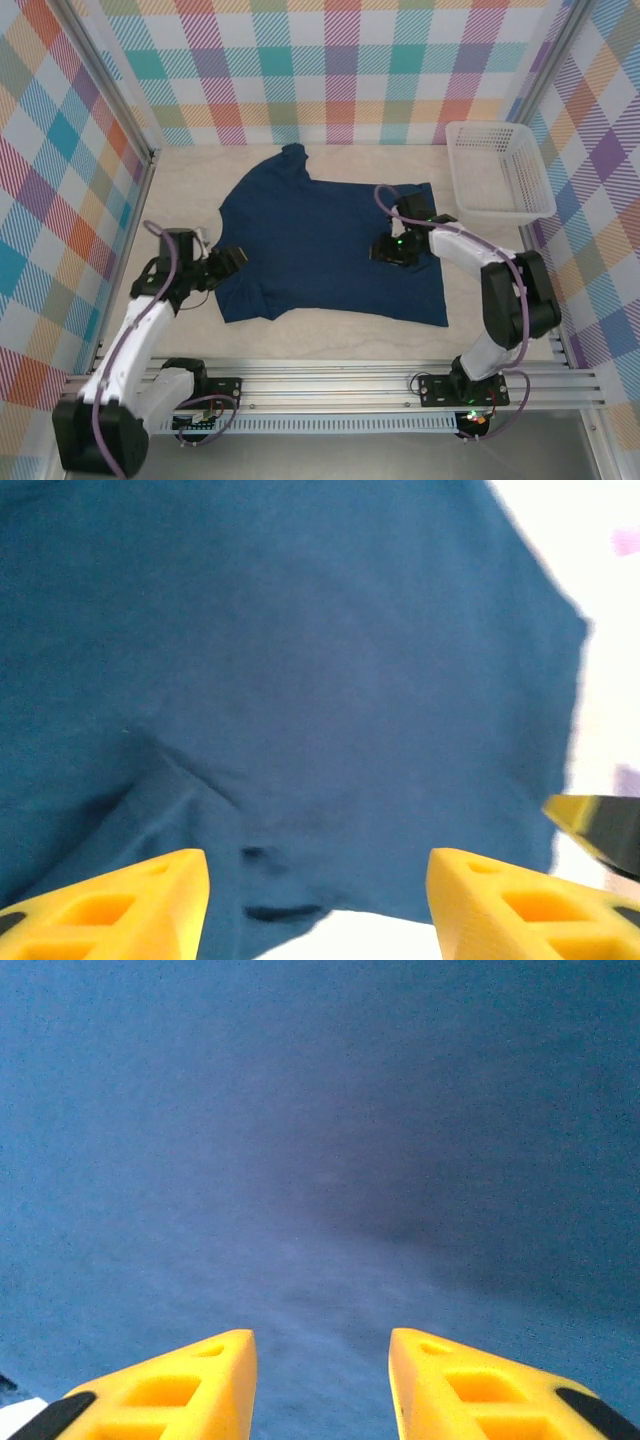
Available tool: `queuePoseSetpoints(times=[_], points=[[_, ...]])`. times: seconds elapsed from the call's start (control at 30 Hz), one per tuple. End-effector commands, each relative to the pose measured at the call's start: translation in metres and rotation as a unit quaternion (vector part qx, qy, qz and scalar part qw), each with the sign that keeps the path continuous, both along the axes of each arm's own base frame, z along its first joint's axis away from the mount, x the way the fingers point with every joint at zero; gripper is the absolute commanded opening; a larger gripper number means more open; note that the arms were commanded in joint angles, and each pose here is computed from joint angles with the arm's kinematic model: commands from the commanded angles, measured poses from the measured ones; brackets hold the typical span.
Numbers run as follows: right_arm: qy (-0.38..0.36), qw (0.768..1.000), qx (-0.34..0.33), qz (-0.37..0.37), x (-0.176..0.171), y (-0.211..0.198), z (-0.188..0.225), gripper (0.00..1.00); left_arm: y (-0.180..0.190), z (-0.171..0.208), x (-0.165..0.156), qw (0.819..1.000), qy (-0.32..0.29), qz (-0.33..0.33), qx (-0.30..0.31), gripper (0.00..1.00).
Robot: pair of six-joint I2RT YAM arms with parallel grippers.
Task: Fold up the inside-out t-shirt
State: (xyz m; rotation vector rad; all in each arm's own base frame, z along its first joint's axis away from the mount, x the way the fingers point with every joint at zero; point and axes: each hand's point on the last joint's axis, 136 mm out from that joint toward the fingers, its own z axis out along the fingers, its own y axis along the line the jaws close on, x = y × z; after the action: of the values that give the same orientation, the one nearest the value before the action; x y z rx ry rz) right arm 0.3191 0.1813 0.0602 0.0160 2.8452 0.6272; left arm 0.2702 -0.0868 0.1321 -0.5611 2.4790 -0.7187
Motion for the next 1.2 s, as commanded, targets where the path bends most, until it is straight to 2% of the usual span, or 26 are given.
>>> queuePoseSetpoints(times=[0.0,0.13,0.27,0.4,0.5,0.83,0.9,0.97,1.03,1.17], points=[[0.027,0.999,-0.015,-0.014,-0.001,-0.004,-0.014,0.4,0.008,-0.025,0.014,0.992,0.008,0.005,0.126,0.64],[0.034,0.998,-0.032,-0.045,0.01,-0.021,-0.026,0.4,0.006,-0.045,0.033,0.98,0.023,-0.01,0.198,0.67],[0.043,0.996,-0.044,-0.057,0.017,-0.032,-0.034,0.4,0.007,-0.057,0.036,0.963,0.039,-0.031,0.265,0.69],[0.057,0.994,-0.054,-0.073,0.022,-0.045,-0.044,0.39,0.006,-0.073,0.032,0.957,0.056,-0.046,0.281,0.69],[0.063,0.993,-0.06,-0.085,0.026,-0.056,-0.048,0.39,-0.002,-0.082,0.028,0.959,0.073,-0.064,0.267,0.66],[0.058,0.992,-0.068,-0.092,0.04,-0.064,-0.046,0.36,-0.026,-0.089,-0.003,0.971,0.081,-0.117,0.194,0.27],[0.054,0.992,-0.069,-0.091,0.04,-0.064,-0.045,0.36,-0.025,-0.092,-0.009,0.971,0.084,-0.117,0.193,0.22],[0.053,0.992,-0.066,-0.09,0.04,-0.063,-0.045,0.36,-0.024,-0.091,-0.013,0.971,0.084,-0.118,0.191,0.13],[0.053,0.993,-0.062,-0.089,0.038,-0.062,-0.045,0.36,-0.032,-0.082,-0.018,0.976,0.071,-0.126,0.162,0.01],[0.053,0.993,-0.068,-0.084,0.036,-0.064,-0.045,0.36,-0.065,-0.048,-0.041,0.986,0.04,-0.154,0.06,0.0]])
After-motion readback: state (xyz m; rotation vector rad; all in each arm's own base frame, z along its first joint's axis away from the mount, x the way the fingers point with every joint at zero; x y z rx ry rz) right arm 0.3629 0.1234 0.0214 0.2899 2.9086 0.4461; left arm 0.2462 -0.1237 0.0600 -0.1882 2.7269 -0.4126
